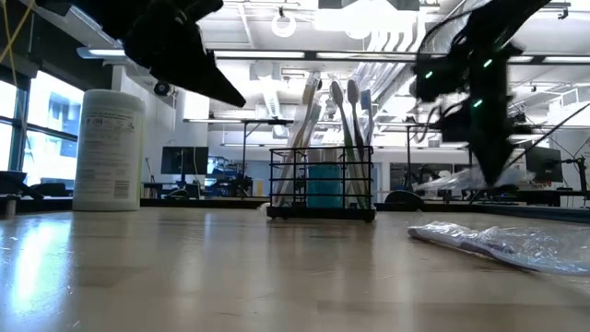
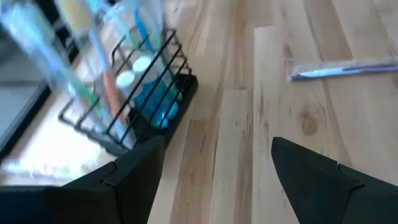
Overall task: Pick & Place toothbrushing station
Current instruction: Put the blue toothbrush into the mesh organizer
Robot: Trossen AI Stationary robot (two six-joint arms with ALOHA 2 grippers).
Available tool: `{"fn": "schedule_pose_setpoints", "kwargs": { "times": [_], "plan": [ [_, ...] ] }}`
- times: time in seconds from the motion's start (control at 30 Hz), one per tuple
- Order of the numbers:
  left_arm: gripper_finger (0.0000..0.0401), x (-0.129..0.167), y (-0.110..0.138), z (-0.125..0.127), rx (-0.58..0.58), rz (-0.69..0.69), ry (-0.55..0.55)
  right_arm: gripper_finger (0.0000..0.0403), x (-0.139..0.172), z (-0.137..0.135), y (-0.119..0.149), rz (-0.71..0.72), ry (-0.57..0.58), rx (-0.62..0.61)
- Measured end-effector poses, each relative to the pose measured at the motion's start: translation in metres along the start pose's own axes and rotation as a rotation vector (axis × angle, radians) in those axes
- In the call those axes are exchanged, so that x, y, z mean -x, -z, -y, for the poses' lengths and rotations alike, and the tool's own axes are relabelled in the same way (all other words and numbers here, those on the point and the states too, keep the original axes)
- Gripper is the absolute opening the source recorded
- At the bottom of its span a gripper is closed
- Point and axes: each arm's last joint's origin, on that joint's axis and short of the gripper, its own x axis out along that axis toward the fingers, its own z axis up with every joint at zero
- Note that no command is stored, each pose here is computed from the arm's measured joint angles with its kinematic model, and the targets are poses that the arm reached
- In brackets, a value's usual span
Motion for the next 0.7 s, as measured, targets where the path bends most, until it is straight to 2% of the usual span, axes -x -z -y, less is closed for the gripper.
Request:
{"fn": "schedule_pose_setpoints", "kwargs": {
  "times": [0.17, 0.4, 0.53, 0.7],
  "plan": [
    [0.0293, 0.004, -0.008, 0.008, -0.124, 0.089, 0.027, 0.0005, 0.041, 0.01, 0.033, 0.081, -0.123, -0.03],
    [0.0293, 0.023, -0.024, 0.032, -0.381, 0.291, 0.046, 0.0004, 0.084, 0.018, 0.079, 0.202, -0.459, -0.042],
    [0.0293, 0.035, -0.028, 0.046, -0.459, 0.381, 0.066, 0.0004, 0.102, 0.016, 0.103, 0.273, -0.649, -0.026],
    [0.0293, 0.048, -0.031, 0.058, -0.571, 0.462, 0.074, 0.0004, 0.12, 0.003, 0.123, 0.367, -0.834, 0.038]
  ]
}}
